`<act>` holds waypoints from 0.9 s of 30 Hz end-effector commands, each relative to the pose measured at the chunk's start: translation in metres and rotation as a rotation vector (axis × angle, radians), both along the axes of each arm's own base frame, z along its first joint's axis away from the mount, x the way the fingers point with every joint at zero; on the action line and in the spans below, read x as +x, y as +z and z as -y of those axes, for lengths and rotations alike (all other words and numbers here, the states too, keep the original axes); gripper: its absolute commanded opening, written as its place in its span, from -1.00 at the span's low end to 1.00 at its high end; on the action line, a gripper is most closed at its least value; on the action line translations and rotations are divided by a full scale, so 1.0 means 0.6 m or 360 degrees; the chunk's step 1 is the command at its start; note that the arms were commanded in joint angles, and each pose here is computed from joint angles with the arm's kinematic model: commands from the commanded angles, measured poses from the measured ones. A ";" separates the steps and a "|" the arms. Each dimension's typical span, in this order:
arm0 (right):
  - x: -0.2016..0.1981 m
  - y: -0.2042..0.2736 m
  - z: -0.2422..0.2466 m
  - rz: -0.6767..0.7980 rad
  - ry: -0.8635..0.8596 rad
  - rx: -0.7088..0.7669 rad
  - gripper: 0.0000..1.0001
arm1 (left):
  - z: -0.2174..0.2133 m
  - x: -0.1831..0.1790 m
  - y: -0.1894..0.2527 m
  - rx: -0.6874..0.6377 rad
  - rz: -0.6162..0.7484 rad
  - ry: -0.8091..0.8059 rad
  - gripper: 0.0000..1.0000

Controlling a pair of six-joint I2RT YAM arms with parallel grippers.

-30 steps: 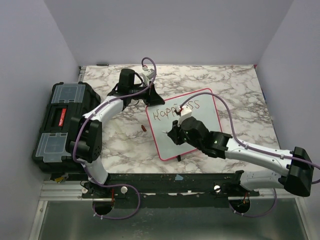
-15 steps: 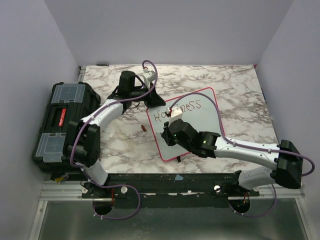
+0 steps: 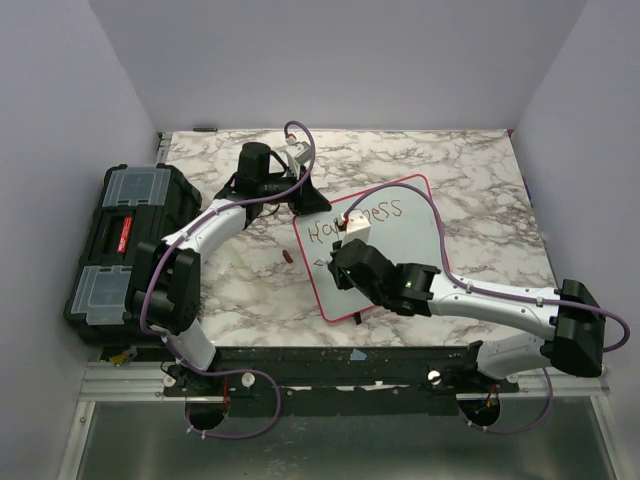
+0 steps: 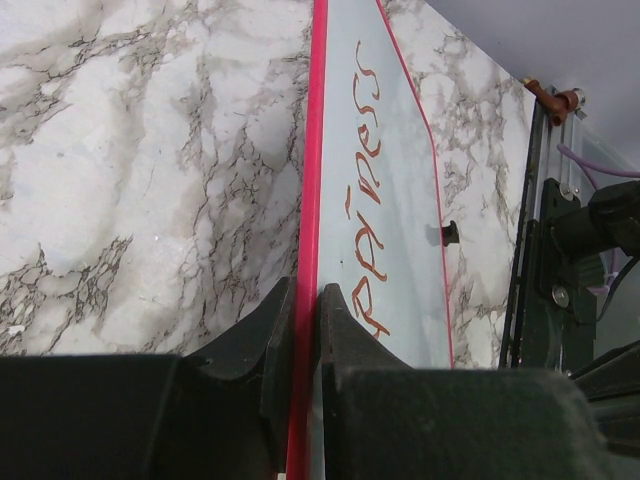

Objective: Write a sentence on the whiteboard

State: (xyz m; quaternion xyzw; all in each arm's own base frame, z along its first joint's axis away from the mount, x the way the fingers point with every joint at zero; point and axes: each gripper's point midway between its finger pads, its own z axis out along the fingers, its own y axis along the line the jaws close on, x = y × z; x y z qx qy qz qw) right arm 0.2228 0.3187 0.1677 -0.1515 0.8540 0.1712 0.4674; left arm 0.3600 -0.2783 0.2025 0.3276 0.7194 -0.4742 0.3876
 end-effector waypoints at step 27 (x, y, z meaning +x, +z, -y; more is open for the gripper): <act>-0.029 -0.068 0.081 -0.0121 -0.0077 -0.0281 -0.99 | -0.004 0.020 0.029 0.0018 0.0225 0.0056 -1.00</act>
